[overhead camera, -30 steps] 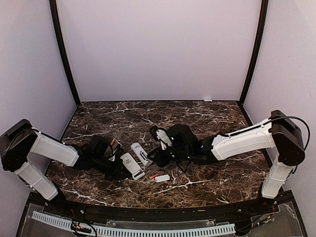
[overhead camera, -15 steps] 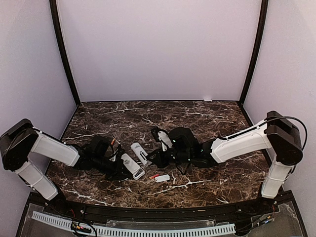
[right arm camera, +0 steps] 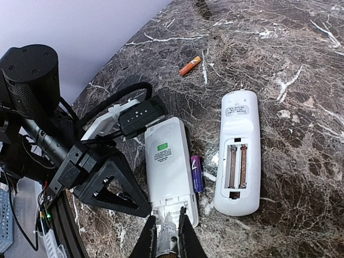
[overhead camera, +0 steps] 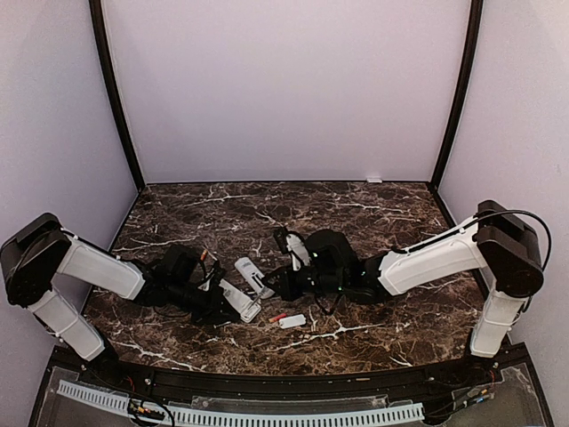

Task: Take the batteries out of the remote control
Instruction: Remove the battery from the remote control without the battery cover, then place the screwdriver at the center of the board.

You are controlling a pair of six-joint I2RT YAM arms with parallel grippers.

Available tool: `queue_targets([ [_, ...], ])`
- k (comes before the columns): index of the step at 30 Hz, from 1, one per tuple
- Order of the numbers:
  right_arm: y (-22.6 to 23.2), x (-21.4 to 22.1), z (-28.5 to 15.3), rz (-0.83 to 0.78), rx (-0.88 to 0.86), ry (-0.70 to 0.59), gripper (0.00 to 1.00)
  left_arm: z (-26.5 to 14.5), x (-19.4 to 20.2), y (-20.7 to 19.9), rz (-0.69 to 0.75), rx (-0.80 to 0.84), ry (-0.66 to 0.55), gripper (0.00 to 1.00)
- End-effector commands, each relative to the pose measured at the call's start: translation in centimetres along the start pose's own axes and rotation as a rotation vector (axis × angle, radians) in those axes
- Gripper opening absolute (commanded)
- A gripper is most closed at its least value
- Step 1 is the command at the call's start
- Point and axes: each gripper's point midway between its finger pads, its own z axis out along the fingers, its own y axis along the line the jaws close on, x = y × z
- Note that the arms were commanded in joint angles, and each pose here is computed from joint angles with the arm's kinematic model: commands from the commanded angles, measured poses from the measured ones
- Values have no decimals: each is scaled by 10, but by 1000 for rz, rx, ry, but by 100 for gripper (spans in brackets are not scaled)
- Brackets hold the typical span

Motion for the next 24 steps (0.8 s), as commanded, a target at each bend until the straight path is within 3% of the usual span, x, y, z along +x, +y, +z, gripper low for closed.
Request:
queue_targets([
  [1, 2, -4, 1, 0, -6, -30, 0, 1, -5, 3, 0, -26, -20, 3],
  [7, 5, -12, -5, -5, -4, -52, 0, -5, -10, -7, 31, -12, -48, 13],
  [13, 9, -32, -21, -26, 26, -100, 0, -30, -28, -26, 138, -50, -139, 33],
  [24, -37, -53, -65, 57, 172, -135, 0, -130, -74, -64, 331, -127, -395, 68],
])
